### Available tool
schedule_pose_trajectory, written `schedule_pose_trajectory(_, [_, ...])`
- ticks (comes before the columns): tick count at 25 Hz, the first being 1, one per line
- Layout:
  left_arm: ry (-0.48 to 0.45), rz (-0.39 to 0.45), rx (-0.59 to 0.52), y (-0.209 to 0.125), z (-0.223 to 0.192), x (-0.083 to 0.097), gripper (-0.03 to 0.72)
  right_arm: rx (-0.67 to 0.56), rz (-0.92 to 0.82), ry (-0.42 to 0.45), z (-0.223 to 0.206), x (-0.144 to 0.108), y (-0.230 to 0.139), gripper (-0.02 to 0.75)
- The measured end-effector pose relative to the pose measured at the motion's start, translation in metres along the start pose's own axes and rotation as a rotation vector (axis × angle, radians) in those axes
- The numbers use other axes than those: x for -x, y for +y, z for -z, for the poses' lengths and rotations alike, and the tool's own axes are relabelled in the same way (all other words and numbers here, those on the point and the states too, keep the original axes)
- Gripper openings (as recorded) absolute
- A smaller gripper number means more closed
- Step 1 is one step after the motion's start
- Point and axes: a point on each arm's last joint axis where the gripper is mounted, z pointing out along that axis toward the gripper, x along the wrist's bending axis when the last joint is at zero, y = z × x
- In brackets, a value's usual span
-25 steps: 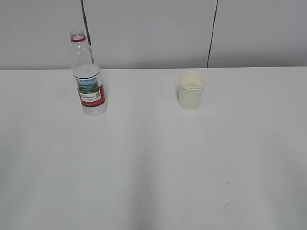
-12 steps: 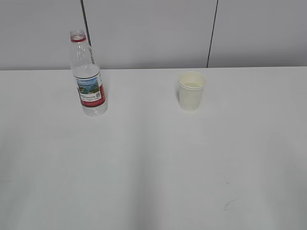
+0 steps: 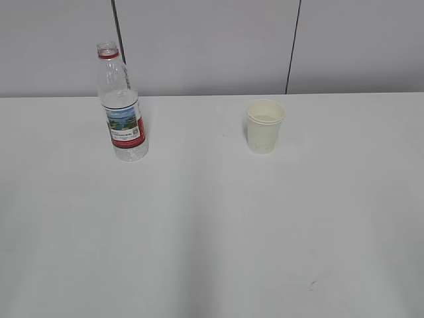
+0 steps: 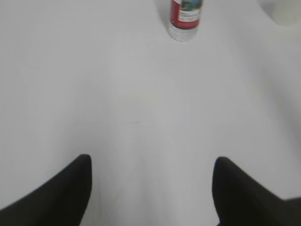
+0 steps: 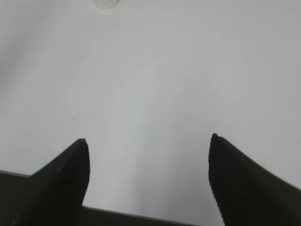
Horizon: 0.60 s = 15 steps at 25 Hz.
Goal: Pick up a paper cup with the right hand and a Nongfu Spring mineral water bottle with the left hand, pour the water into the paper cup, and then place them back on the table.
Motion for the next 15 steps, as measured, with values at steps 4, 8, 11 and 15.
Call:
schedule_pose_trajectory(4, [0.09, 0.056, 0.064, -0.006, 0.01, 0.0, 0.477, 0.057, -0.019, -0.044, 0.006, -0.001, -0.004, 0.585])
schedule_pose_trajectory(8, [0.108, 0.065, 0.125, -0.012, 0.019, 0.001, 0.475, 0.065, -0.019, -0.046, 0.007, -0.001, -0.004, 0.585])
schedule_pose_trajectory(11, [0.108, 0.066, 0.126, -0.013, 0.019, 0.001, 0.474, 0.065, -0.019, -0.046, 0.007, -0.001, -0.004, 0.585])
schedule_pose_trajectory(15, [0.108, 0.066, 0.126, -0.013, 0.019, 0.001, 0.474, 0.065, -0.019, -0.046, 0.007, -0.001, -0.004, 0.585])
